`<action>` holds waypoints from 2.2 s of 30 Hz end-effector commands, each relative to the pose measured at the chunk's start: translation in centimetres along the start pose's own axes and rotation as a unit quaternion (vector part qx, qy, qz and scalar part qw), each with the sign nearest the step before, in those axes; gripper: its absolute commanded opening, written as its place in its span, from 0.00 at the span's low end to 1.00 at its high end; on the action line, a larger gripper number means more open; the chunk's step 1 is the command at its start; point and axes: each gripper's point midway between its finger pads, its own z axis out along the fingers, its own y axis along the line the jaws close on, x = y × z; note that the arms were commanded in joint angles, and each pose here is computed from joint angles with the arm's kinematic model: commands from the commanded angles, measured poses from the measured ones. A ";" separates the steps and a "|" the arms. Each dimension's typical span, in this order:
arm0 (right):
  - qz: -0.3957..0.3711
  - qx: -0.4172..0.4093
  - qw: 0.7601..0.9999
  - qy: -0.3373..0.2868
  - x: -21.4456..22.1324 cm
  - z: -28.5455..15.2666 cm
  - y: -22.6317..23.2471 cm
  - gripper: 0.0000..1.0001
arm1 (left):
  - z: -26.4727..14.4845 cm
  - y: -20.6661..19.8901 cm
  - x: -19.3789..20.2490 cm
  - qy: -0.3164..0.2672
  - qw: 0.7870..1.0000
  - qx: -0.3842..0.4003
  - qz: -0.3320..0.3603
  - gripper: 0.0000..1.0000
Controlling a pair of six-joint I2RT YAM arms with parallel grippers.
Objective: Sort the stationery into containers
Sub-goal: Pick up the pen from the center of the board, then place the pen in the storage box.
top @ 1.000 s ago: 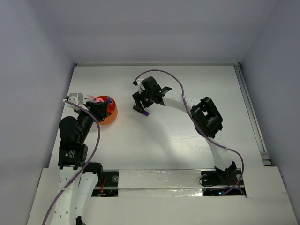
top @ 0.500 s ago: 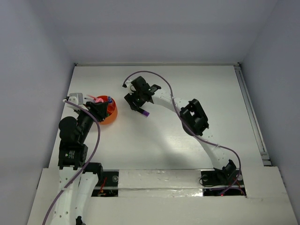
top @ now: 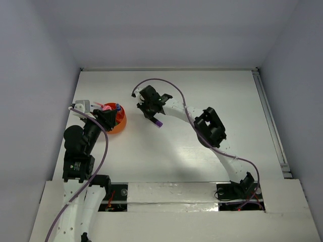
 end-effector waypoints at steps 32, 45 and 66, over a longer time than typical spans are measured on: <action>0.069 -0.405 0.724 -0.554 -21.3 -19.6 16.4 0.00 | -0.3 -0.9 -2.8 -0.038 0.999 0.006 0.018 0.32; 0.083 -0.333 0.758 -0.555 -21.6 -13.7 15.3 0.00 | -0.3 -0.8 -2.7 -0.036 0.999 0.003 0.018 0.46; 0.093 -0.228 0.770 -0.588 -19.0 -11.5 13.5 0.00 | 0.1 -0.7 -2.9 -0.035 0.999 0.002 0.020 0.46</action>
